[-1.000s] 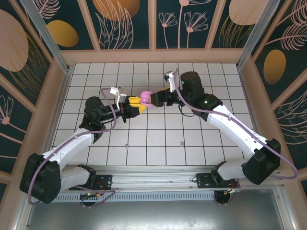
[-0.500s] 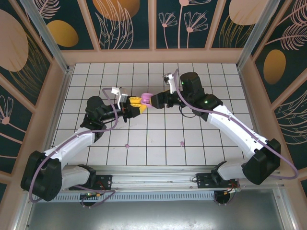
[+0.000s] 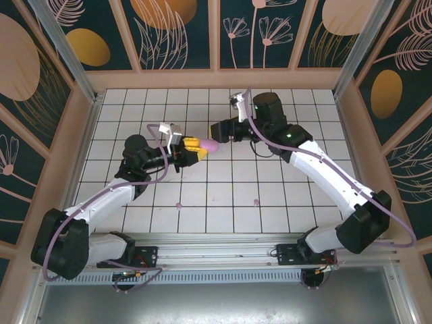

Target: Insert wireless bluetooth earbuds into charging case

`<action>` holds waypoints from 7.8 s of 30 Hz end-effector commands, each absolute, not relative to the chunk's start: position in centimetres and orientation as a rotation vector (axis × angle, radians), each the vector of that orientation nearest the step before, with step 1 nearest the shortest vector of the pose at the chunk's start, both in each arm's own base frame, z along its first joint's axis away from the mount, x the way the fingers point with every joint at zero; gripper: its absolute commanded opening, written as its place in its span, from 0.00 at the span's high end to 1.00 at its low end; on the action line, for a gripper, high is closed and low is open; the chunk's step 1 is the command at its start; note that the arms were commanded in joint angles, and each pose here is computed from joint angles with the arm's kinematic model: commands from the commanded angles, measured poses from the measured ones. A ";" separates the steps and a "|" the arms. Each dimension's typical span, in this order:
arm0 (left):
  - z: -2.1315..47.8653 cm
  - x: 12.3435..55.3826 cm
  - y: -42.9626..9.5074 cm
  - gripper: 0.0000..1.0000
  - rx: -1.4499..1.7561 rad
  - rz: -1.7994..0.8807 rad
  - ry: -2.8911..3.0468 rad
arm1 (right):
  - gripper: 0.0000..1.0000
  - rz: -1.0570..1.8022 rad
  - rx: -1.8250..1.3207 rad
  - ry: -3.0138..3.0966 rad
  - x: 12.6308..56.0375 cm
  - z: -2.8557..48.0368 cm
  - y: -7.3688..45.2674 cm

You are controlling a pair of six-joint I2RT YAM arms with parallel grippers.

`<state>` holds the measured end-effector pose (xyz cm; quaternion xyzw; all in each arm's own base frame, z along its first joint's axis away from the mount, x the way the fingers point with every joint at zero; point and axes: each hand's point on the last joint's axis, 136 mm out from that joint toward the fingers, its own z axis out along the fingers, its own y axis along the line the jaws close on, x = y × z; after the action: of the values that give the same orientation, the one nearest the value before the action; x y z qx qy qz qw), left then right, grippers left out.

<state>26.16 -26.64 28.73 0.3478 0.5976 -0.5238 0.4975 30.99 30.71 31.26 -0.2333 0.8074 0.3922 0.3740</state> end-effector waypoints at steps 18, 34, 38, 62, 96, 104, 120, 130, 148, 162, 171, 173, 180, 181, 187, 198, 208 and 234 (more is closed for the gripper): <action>23.5 34.9 -14.9 0.90 0.288 -0.640 1.800 | 0.35 0.931 -0.185 2.475 26.9 17.7 31.7; 25.9 30.9 -9.3 0.90 0.141 -0.382 1.738 | 0.62 0.893 -0.941 2.674 19.7 6.5 44.7; 26.2 30.2 -9.0 0.90 0.133 -0.373 1.725 | 0.60 0.846 -1.029 2.675 19.3 5.8 45.2; 26.4 29.8 -8.7 0.91 0.131 -0.357 1.715 | 0.58 0.662 -1.197 2.737 17.0 2.2 45.7; 27.0 29.7 -15.0 0.93 0.397 -0.692 1.603 | 0.81 0.774 -0.631 2.544 23.0 17.9 38.5; 27.0 29.3 -19.3 1.00 0.611 -0.940 1.544 | 0.79 0.966 -0.674 2.385 21.5 25.7 39.0; 28.3 25.6 -24.1 1.00 0.882 -1.032 1.397 | 0.81 0.901 -0.451 2.383 26.2 26.8 35.6; 27.8 24.8 -24.9 1.00 0.938 -1.062 1.386 | 0.81 0.938 -0.425 2.325 27.2 29.3 35.0; 26.6 24.8 -24.9 1.00 0.963 -1.030 1.412 | 0.80 0.977 -0.419 2.272 27.8 32.6 35.0; 26.5 24.9 -25.0 1.00 0.966 -1.024 1.419 | 0.79 0.988 -0.428 2.280 27.8 32.9 35.1; 26.4 24.9 -25.2 1.00 0.966 -1.024 1.424 | 0.79 1.032 -0.403 2.250 28.0 33.9 35.3; 26.6 24.8 -25.2 1.00 0.969 -1.026 1.417 | 0.79 1.031 -0.398 2.251 28.2 33.7 35.2; 27.0 24.8 -25.1 1.00 0.963 -1.018 1.410 | 0.79 1.037 -0.405 2.287 28.3 32.3 35.7; 27.1 24.8 -25.1 1.00 0.961 -1.015 1.409 | 0.79 1.042 -0.410 2.293 28.1 32.1 35.8; 27.6 25.1 -24.8 1.00 0.927 -0.993 1.400 | 0.78 1.024 -0.437 2.337 26.5 30.2 36.1; 28.8 25.1 -24.6 1.00 0.886 -0.998 1.367 | 0.75 0.887 -0.468 2.375 25.4 28.1 35.9; 29.8 24.8 -24.4 1.00 0.873 -0.998 1.336 | 0.73 0.835 -0.482 2.362 25.0 27.8 35.5; 28.9 25.4 -24.7 1.00 0.831 -1.054 1.332 | 0.64 0.893 -0.398 2.282 25.0 30.2 33.0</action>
<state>25.69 -24.45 27.39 0.3467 0.5953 -0.4476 0.5701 24.73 32.90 30.62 -0.1550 0.8679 0.3398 0.3274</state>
